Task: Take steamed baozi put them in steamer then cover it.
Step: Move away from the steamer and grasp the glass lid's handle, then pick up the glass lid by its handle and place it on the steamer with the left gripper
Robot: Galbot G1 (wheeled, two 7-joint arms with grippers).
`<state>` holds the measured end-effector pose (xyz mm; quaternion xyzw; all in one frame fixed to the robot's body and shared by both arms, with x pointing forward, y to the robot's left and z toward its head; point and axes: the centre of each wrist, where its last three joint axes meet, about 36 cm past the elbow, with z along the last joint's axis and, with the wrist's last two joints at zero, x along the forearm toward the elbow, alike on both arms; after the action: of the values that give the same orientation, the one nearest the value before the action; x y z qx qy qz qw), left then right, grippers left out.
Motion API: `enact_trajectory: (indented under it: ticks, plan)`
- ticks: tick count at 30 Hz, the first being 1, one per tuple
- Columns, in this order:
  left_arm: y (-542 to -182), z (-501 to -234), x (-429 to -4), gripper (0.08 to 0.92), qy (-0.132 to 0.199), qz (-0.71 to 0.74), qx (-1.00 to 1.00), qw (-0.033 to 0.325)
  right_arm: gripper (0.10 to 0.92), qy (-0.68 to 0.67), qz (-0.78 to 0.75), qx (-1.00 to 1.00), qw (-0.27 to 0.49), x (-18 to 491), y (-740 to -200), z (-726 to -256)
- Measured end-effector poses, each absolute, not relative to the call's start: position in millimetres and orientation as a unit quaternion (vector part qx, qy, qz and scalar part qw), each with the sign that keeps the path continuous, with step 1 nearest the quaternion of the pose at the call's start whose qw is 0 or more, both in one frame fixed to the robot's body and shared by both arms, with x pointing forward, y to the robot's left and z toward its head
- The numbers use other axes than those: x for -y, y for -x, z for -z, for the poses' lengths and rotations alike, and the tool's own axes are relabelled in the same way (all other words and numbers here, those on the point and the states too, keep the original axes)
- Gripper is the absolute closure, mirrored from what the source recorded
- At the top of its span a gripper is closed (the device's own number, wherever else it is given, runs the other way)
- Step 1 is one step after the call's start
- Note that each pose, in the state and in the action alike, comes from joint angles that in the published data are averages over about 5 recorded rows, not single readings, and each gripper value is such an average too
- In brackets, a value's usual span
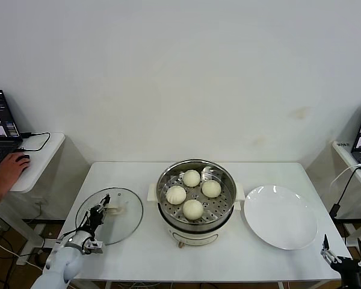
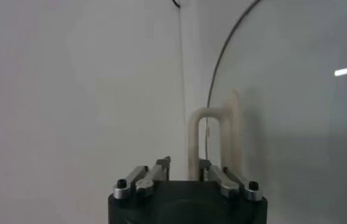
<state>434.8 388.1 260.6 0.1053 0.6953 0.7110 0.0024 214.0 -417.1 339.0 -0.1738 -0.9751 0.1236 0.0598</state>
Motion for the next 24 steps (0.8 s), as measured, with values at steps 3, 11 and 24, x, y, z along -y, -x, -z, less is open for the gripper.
enact_trajectory:
  ticks: [3, 11, 24]
  plan:
    - [-431.5, -264.4, -389.2, 0.845, -0.098, -0.71, -0.697, 0.007, 0.2, 0.17, -0.125, 0.976, 0.059, 414.8, -214.3, -339.2]
    - [-421.1, -298.5, -389.6, 0.849, -0.065, -0.72, -0.691, 0.022, 0.2, 0.158, -0.136, 0.976, 0.058, 411.7, -213.2, -342.8]
    - [-392.3, -415.4, -385.9, 0.849, -0.022, -0.722, -0.691, 0.009, 0.2, 0.133, -0.147, 0.979, 0.054, 402.8, -213.0, -346.6]
